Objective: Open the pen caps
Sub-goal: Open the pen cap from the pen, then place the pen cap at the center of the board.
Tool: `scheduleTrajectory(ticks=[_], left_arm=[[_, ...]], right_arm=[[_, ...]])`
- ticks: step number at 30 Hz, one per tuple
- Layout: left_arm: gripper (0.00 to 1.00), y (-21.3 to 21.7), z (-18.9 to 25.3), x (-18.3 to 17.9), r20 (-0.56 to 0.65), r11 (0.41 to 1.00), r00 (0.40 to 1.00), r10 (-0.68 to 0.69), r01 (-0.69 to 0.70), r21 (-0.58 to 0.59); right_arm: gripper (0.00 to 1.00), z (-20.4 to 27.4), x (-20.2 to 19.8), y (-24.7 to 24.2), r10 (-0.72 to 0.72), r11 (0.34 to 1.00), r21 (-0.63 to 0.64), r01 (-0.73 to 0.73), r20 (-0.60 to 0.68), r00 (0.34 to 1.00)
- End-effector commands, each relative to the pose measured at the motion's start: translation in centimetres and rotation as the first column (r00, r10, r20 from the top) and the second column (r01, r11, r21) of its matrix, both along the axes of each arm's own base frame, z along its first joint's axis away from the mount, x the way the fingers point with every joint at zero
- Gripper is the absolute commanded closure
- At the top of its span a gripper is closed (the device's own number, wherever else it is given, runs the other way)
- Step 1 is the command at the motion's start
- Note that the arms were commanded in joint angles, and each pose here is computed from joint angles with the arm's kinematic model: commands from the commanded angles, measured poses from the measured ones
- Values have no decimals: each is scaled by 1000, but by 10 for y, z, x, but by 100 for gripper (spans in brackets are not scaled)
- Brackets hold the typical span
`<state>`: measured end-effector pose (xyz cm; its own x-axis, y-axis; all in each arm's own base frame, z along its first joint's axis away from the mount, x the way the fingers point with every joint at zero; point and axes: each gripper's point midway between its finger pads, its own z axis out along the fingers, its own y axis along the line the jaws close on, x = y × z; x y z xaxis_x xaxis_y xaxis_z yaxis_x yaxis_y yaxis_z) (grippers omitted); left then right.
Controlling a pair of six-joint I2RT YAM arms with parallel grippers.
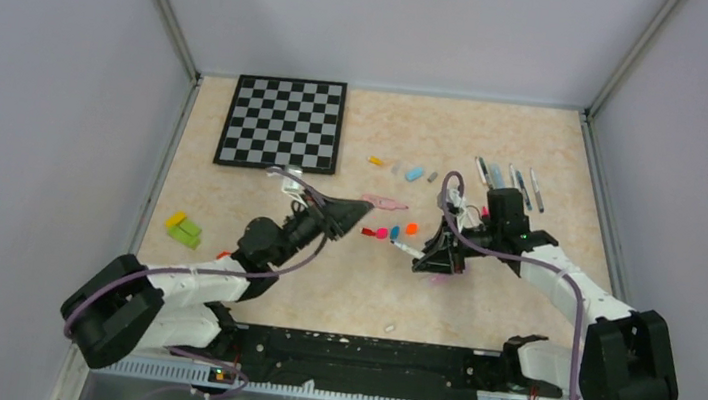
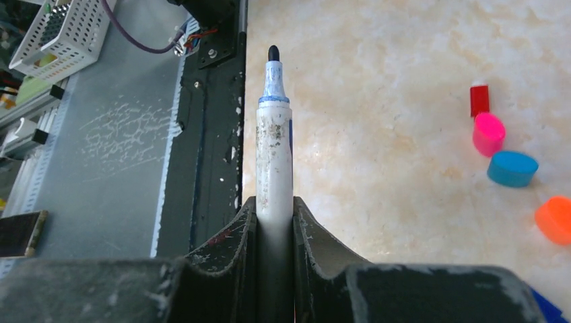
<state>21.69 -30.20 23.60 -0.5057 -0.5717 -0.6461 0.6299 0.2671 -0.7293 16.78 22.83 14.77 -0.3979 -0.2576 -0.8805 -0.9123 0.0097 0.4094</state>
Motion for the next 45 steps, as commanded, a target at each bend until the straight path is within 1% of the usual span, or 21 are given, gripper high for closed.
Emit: scheduleTrajectory(ticks=[1,3,5,7,10,12,15,18,21,25,31,33,40,43,45], left_arm=[[100,57,59,32,72,948,963,258,-238,-210],[100,63,65,34,76,941,958,276,-253,-227],[100,59,66,34,88,951,963,253,-231,-207],[100,45,62,32,103,974,977,187,-171,-150],[100,23,48,29,93,996,992,82,-78,-45],[100,7,34,28,68,999,998,7,-10,32],[100,-13,14,25,14,988,995,-98,96,122],[99,-35,-7,19,-47,960,981,-186,192,202],[98,-58,-26,15,-71,930,969,-235,246,274],[98,-94,-52,10,-100,865,955,-277,294,406],[96,-142,-88,12,-123,762,945,-303,318,564],[96,-154,-103,14,-135,712,945,-297,314,628],[92,-183,-143,38,-129,565,956,-265,262,782],[91,-189,-159,45,-136,502,956,-260,254,827],[89,-192,-166,51,-133,472,959,-251,241,848]], right_arm=[[100,-9,-4,-5,-1,999,-36,0,-39,999],[100,-10,-3,-5,-4,999,-43,2,-39,999],[100,-11,3,-8,-29,998,-62,28,-19,999],[100,-11,18,-15,-93,991,-90,94,22,995],[100,-7,52,-38,-241,960,-119,254,112,964],[100,-4,72,-59,-343,919,-136,369,180,922],[100,1,98,-96,-488,837,-147,527,232,841],[100,3,116,-136,-616,736,-159,659,249,748],[100,2,126,-168,-699,648,-174,741,250,670],[100,-1,133,-194,-759,569,-199,798,247,603],[100,-6,137,-215,-800,501,-225,836,248,546],[100,-8,139,-221,-813,476,-235,847,250,526],[100,-12,142,-241,-855,405,-249,880,237,461],[100,-14,142,-247,-866,381,-255,889,238,440],[100,-15,143,-251,-872,368,-258,894,238,427]])
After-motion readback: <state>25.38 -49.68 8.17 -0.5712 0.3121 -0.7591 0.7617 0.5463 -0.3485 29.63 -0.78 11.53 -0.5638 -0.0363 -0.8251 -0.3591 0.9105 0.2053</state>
